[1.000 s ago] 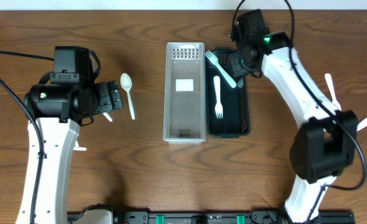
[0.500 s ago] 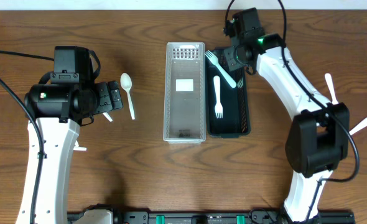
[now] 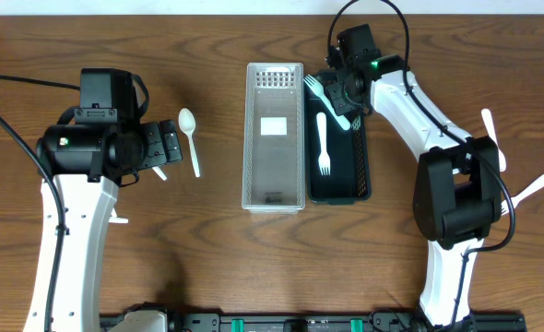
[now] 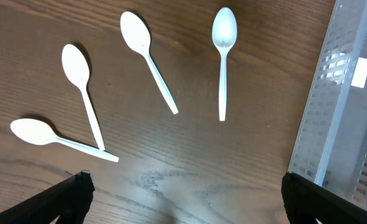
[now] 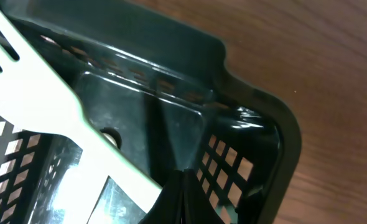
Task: Pack container
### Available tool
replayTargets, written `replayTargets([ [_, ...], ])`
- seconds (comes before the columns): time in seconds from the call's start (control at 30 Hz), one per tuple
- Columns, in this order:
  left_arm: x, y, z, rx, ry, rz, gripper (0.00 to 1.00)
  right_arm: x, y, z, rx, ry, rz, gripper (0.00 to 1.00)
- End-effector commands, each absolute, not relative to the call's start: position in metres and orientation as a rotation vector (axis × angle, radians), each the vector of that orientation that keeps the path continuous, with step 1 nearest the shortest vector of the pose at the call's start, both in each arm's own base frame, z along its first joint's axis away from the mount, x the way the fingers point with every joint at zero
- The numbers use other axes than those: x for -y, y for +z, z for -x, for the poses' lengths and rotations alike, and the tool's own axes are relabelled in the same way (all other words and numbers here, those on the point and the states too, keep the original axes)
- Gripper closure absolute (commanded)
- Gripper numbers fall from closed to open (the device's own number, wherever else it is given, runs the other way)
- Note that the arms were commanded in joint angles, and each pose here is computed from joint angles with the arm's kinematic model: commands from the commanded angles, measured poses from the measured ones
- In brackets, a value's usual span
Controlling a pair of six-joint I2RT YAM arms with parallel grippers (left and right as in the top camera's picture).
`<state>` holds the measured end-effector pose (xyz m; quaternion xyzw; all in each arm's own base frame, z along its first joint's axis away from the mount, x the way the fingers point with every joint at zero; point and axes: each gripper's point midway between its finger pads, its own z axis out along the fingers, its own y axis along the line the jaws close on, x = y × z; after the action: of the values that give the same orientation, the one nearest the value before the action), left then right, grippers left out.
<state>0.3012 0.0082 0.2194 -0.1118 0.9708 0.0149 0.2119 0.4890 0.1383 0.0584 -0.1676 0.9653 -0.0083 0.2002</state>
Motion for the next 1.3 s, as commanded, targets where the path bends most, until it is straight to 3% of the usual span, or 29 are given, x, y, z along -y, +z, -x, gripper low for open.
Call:
replayTargets([
  [0.0, -0.010, 0.222, -0.303, -2.689, 0.044, 0.339, 0.02, -0.147, 0.041, -0.485, -2.729, 0.008, 0.503, 0.99],
  [0.5, -0.010, 0.222, -0.303, -2.689, 0.044, 0.338, 0.02, -0.147, 0.021, -0.470, -2.809, 0.027, 0.527, 0.99],
  [1.0, -0.010, 0.222, -0.305, -2.681, 0.043, 0.338, 0.02, -0.164, 0.016, -0.417, -2.985, 0.279, 0.630, 0.99],
  [1.17, -0.010, 0.222, -0.305, -2.682, 0.044, 0.338, 0.02, -0.163, 0.036, -0.430, -2.925, 0.242, 0.620, 0.99],
  [1.27, -0.010, 0.222, -0.305, -2.682, 0.044, 0.338, 0.02, -0.153, 0.073, -0.453, -2.833, 0.116, 0.537, 0.99],
])
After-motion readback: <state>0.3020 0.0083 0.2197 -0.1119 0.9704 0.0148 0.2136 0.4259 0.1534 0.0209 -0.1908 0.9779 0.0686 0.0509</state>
